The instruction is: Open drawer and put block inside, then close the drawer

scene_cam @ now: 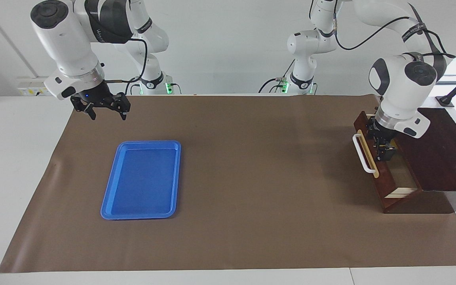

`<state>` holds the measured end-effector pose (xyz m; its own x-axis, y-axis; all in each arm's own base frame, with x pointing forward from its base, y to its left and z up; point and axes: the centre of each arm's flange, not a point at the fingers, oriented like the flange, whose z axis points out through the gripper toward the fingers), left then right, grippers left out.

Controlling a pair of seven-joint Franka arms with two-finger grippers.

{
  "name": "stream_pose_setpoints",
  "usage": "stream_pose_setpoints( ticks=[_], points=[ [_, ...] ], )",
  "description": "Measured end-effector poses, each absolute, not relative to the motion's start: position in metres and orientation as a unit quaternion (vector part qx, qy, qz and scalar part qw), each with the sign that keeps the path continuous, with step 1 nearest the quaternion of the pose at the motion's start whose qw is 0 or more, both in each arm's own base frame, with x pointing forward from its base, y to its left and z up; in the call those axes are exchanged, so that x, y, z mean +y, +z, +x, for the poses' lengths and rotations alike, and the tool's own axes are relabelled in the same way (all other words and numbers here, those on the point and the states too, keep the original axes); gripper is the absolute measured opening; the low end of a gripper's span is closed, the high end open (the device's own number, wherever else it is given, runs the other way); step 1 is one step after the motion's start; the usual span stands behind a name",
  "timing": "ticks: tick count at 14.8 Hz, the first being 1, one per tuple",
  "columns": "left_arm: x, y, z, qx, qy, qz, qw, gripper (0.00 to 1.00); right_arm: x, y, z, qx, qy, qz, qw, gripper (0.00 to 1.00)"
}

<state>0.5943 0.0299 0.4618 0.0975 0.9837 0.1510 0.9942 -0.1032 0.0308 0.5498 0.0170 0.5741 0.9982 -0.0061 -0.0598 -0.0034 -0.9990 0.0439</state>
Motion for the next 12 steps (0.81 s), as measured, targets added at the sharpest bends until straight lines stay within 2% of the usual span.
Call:
stream_pose_setpoints(
  ticks=[4,8,11,12],
  points=[
    [0.077,0.462,0.593,-0.67,-0.072,-0.738,0.035,1.0,0.015,0.575,0.55,-0.004,-0.03,0.999,0.022,1.0],
    [0.073,0.465,0.594,-0.658,-0.071,-0.749,0.039,1.0,0.009,0.575,0.55,-0.01,-0.03,0.999,0.022,1.0],
    [0.044,0.505,0.597,-0.608,-0.059,-0.791,0.044,1.0,0.009,0.575,0.55,-0.01,-0.03,0.999,0.022,1.0],
    [0.014,0.535,0.59,-0.548,-0.045,-0.834,0.043,1.0,0.009,0.575,0.55,-0.01,-0.03,0.999,0.022,1.0]
  ],
)
